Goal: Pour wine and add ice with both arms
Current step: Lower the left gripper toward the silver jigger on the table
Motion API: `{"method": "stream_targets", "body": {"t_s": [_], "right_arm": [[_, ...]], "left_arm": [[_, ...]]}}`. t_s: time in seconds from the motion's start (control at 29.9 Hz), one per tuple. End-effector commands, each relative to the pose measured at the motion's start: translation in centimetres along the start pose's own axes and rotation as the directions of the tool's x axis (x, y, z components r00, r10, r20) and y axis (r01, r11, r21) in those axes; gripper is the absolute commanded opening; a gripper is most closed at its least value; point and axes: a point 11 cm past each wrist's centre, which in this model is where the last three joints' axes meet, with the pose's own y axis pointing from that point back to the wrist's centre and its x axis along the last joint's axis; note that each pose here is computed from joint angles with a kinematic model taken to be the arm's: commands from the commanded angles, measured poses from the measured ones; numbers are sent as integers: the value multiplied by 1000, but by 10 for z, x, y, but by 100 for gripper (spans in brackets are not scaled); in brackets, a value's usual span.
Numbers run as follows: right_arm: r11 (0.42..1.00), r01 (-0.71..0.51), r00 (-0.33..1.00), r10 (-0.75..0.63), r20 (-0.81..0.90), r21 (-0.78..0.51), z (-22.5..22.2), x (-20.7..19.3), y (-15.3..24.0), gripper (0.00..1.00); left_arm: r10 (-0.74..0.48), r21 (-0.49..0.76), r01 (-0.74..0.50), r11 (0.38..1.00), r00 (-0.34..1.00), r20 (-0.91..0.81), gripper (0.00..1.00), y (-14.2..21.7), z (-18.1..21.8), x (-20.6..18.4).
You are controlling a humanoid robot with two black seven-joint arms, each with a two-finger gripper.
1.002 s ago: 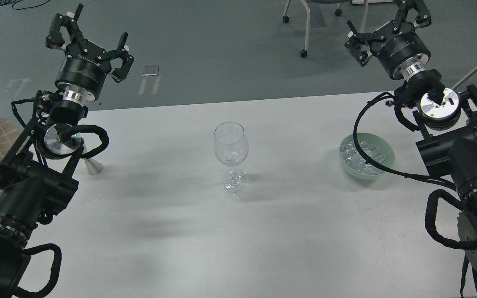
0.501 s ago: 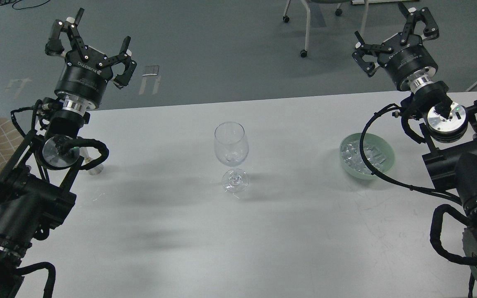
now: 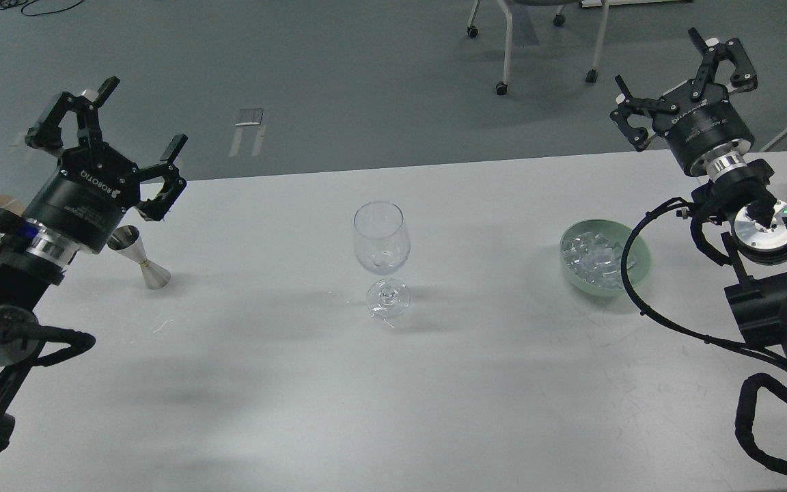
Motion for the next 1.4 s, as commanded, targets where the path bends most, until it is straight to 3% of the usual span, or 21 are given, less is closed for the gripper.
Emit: {"method": "stream_targets", "body": {"t_s": [0.0, 0.17, 0.33, 0.6, 0.8, 0.97, 1.37], "right_arm": [[1000, -11, 1000, 11, 6, -3, 3, 6, 5, 100], [1000, -19, 1000, 19, 10, -7, 6, 9, 8, 100], [999, -27, 999, 27, 21, -16, 13, 12, 11, 100], [999, -41, 999, 42, 22, -31, 20, 18, 18, 100], [998, -47, 999, 48, 18, -35, 20, 21, 20, 100], [997, -60, 998, 61, 18, -39, 22, 26, 25, 100], [997, -61, 998, 62, 15, -40, 22, 28, 30, 100]], "left_arm": [[77, 35, -77, 996, 997, 12, 91, 48, -2, 14], [198, 40, -196, 980, 979, -39, 98, 114, -14, 26], [274, 3, -277, 961, 948, -161, 98, 138, -44, 26], [388, 23, -402, 915, 867, -313, 98, 145, -93, 20], [271, -32, -304, 952, 889, -370, 98, 136, -101, 5], [293, 51, -299, 953, 868, -400, 97, 137, -115, 9], [328, 52, -416, 908, 626, -708, 96, 132, -138, 10]]}}
